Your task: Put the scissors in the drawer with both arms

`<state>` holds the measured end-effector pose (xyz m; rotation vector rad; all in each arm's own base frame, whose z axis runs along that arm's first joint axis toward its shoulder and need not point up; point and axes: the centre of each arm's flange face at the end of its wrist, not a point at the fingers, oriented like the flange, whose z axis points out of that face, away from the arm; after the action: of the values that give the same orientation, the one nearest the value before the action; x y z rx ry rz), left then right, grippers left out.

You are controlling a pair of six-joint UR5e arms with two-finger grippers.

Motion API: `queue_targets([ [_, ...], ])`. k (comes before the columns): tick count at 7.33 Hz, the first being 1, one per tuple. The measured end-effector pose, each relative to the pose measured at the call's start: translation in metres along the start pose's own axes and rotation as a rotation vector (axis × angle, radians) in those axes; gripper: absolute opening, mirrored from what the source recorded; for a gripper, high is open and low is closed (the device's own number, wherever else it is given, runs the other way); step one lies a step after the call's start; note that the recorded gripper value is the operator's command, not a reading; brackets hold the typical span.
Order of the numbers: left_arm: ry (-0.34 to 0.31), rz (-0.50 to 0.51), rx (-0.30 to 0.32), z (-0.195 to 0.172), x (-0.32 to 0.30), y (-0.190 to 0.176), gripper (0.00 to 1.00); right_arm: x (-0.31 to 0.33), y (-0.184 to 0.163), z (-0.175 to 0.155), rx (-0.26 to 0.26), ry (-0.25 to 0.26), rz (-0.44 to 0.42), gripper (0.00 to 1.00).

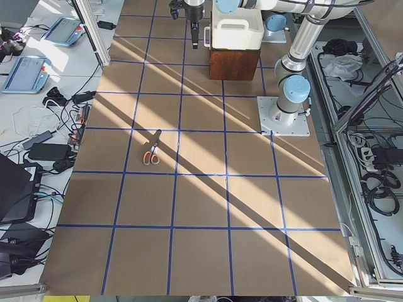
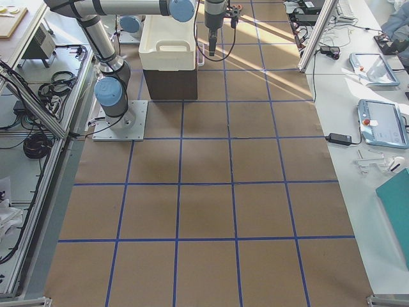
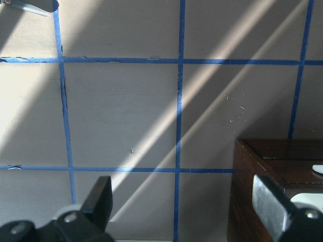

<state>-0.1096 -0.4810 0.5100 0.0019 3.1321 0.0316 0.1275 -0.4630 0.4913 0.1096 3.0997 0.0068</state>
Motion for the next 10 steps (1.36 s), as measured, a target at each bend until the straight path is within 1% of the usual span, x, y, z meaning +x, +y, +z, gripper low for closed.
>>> queue_targets([
  [2, 0.013, 0.061, -0.015, 0.010, -0.043, -0.013, 1.00, 0.000, 0.000, -0.001, 0.002, 0.005, -0.029, 1.00],
  [3, 0.015, 0.123, -0.016, 0.013, -0.067, -0.019, 1.00, 0.001, -0.001, -0.001, 0.006, 0.007, -0.067, 1.00],
  [4, 0.014, 0.208, -0.011, 0.018, -0.090, -0.026, 1.00, 0.000, -0.005, 0.001, 0.009, 0.006, -0.108, 1.00],
  [5, 0.010, 0.303, -0.003, 0.024, -0.114, -0.035, 1.00, -0.004, -0.018, 0.010, 0.007, -0.001, -0.157, 1.00],
  [6, 0.006, 0.410, 0.003, 0.033, -0.138, -0.045, 1.00, -0.019, -0.036, 0.025, 0.001, -0.018, -0.204, 1.00],
  [7, 0.000, 0.520, 0.011, 0.046, -0.163, -0.056, 1.00, -0.049, -0.055, 0.042, -0.004, -0.047, -0.264, 1.00],
  [8, -0.009, 0.617, 0.019, 0.059, -0.184, -0.068, 1.00, -0.087, -0.070, 0.060, -0.009, -0.070, -0.341, 1.00],
  [9, -0.013, 0.722, 0.020, 0.074, -0.205, -0.079, 1.00, -0.121, -0.077, 0.077, -0.019, -0.084, -0.466, 1.00],
  [10, -0.020, 0.849, 0.023, 0.093, -0.226, -0.091, 1.00, -0.143, -0.078, 0.091, -0.030, -0.109, -0.640, 1.00],
])
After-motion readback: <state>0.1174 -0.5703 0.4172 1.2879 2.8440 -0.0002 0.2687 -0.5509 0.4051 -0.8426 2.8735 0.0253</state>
